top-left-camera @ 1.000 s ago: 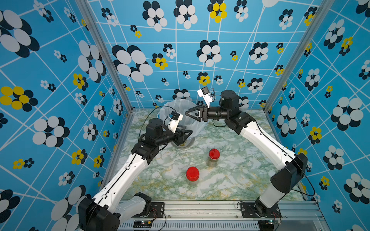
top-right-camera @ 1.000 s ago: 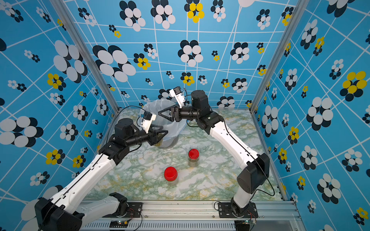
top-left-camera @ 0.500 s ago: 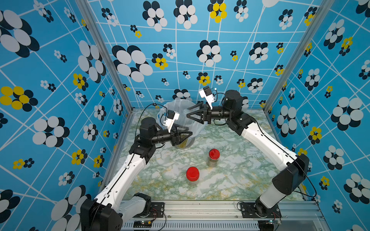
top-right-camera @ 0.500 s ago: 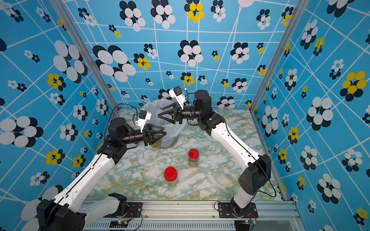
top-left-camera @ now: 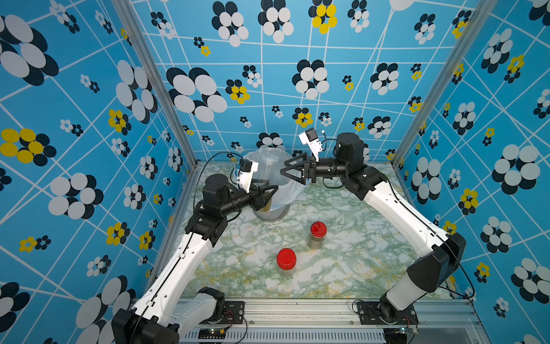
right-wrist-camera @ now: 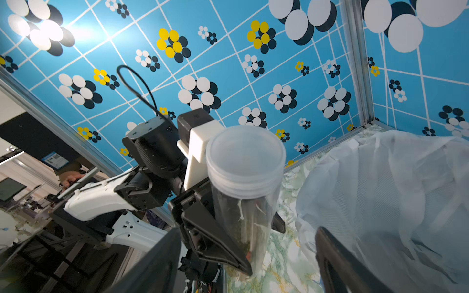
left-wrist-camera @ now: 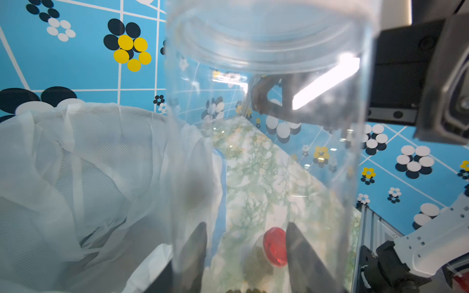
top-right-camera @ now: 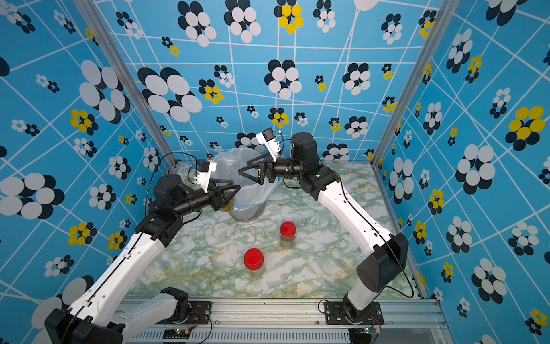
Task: Empty moldy mung beans from jars
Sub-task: Unscrew the lid from the jar.
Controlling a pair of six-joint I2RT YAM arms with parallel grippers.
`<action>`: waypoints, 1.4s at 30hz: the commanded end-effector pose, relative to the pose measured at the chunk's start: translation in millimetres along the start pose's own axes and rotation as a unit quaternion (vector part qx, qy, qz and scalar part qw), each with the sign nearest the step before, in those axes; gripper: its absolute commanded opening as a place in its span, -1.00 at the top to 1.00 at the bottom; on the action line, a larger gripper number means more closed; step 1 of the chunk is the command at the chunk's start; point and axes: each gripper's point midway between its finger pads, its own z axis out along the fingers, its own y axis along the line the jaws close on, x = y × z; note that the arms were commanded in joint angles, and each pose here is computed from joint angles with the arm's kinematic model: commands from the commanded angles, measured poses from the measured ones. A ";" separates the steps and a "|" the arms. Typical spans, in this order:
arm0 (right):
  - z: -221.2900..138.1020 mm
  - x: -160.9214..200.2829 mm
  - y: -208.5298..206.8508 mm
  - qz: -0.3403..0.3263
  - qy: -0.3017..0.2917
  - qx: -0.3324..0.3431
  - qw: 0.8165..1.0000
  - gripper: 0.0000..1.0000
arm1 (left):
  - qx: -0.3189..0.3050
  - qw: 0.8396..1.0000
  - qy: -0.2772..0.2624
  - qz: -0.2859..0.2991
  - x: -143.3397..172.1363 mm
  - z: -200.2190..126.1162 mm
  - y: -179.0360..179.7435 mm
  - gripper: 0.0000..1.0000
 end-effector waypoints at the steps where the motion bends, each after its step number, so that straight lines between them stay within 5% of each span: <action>1: -11.8 -25.3 5.3 0.041 -0.024 0.032 0.998 -0.71 | -0.041 0.997 0.016 0.064 -1.6 -1.4 -4.2 0.66; 24: 10.2 2.3 -6.0 0.062 0.062 0.047 0.995 -0.59 | -0.043 0.995 0.021 0.086 -1.0 8.5 -12.2 0.67; 37: 15.2 13.0 -4.6 0.059 0.084 0.032 0.994 0.18 | -0.046 0.995 0.020 0.091 -2.2 10.7 -11.3 0.67; 42: 16.0 15.3 1.1 0.054 0.094 0.020 0.994 0.33 | -0.049 0.994 0.018 0.091 -2.6 11.9 -10.4 0.67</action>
